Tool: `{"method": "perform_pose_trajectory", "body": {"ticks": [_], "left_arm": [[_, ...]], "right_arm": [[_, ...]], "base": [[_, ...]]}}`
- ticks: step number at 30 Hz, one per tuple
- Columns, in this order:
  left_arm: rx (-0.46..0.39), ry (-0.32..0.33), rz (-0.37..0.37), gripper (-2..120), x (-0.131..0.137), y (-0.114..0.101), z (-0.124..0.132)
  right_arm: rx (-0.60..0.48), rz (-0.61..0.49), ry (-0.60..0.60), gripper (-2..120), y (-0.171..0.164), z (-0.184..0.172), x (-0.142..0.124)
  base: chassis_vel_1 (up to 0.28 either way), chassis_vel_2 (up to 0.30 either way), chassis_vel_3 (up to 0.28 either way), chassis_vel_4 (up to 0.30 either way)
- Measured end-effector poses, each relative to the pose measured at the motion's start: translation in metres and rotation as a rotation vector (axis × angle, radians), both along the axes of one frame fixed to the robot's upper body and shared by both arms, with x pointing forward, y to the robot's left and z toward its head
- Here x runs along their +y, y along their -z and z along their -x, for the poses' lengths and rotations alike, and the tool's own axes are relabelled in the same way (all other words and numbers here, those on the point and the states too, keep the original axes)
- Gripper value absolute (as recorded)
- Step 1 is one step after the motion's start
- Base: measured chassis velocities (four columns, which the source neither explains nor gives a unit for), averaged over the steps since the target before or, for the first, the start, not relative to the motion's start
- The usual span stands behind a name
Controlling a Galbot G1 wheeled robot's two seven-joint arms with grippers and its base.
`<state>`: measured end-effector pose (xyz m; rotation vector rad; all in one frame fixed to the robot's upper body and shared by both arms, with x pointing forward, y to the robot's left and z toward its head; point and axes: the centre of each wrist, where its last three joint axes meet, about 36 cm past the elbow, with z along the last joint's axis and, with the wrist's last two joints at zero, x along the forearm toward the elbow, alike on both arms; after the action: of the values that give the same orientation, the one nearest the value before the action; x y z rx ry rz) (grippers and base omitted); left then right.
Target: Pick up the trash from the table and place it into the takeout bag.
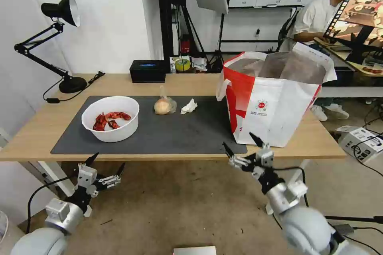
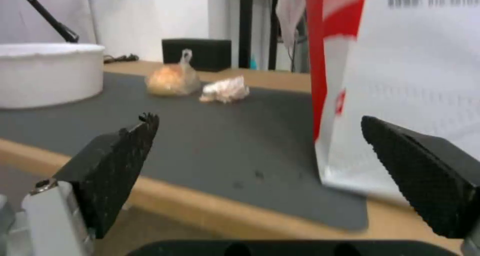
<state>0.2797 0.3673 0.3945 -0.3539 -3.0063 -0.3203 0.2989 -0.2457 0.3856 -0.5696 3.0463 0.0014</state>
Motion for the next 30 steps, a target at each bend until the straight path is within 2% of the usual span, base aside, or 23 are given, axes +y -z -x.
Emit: {"method": "perform_pose_trajectory", "body": {"ticks": [9,30], "left_arm": [[0.005,-0.020,0.004,100,-0.002,0.005,0.008],[-0.005,-0.014,0.011,100,-0.001,0.005,0.006]], "right_arm": [[0.031,-0.017,0.011,100,0.019,0.016,0.010],[0.029,-0.008,0.004,100,0.015,0.022,0.013]], "base": [[0.000,0.000,0.000,0.000],[0.000,0.000,0.000,0.000]]}}
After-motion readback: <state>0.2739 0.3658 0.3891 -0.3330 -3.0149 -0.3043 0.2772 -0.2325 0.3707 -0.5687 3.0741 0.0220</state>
